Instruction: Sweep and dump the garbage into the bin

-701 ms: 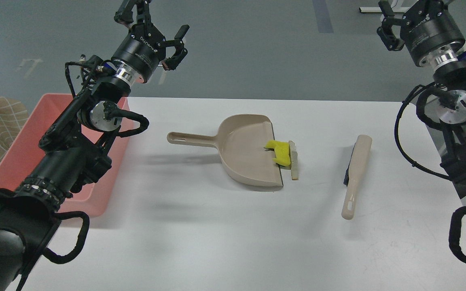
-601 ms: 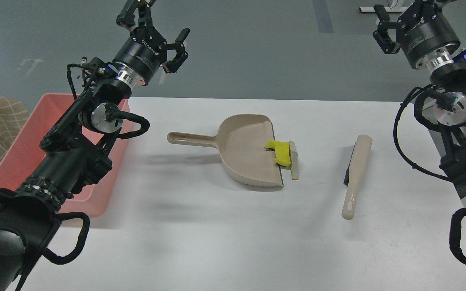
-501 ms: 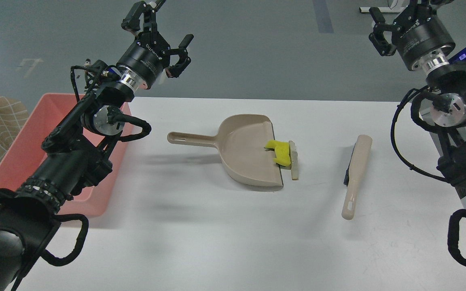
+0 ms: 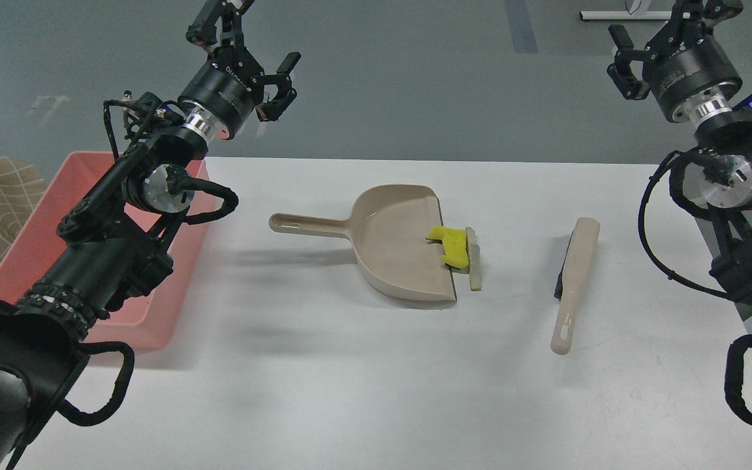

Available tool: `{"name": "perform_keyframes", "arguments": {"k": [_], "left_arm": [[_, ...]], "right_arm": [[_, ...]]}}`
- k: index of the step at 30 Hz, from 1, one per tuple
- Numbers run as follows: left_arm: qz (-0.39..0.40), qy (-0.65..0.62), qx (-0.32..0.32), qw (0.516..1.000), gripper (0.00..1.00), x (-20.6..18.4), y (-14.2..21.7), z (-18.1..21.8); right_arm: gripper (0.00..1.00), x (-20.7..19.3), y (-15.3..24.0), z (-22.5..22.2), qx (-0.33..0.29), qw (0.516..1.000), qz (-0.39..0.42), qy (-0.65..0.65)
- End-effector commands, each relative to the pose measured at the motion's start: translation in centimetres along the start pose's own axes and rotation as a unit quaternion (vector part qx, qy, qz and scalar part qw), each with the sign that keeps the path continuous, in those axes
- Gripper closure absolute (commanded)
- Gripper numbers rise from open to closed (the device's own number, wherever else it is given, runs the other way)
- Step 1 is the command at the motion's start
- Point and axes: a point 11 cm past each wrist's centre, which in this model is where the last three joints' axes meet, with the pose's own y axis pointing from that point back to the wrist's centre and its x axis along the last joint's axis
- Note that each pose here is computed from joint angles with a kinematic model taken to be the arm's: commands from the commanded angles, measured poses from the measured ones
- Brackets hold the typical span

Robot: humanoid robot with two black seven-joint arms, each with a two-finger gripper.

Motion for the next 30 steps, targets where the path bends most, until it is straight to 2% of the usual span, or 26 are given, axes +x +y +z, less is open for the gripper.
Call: {"name": "perform_keyframes", "arguments": {"k": [1, 9, 18, 30], "left_arm": [[0.001, -0.005, -0.001, 1.0, 0.01, 0.3, 0.1, 0.4], [-0.003, -0.006, -0.001, 1.0, 0.01, -0.1, -0.3, 0.8], [-0.015, -0.009, 0.011, 1.0, 0.01, -0.6, -0.3, 0.0], [-0.026, -0.012, -0.002, 1.0, 0.01, -1.3, -0.8, 0.9]], "right_arm": [[0.0, -0.2, -0.2, -0.2, 0.001, 1.0, -0.002, 0.002], [0.0, -0.5, -0.9, -0.9, -0.007, 1.0, -0.007, 0.023], [0.0, 1.2, -0.2, -1.3, -0.022, 0.998, 0.001, 0.056], [0.0, 0.6, -0.4, -1.2, -0.021, 0.998, -0.005, 0.054]]}}
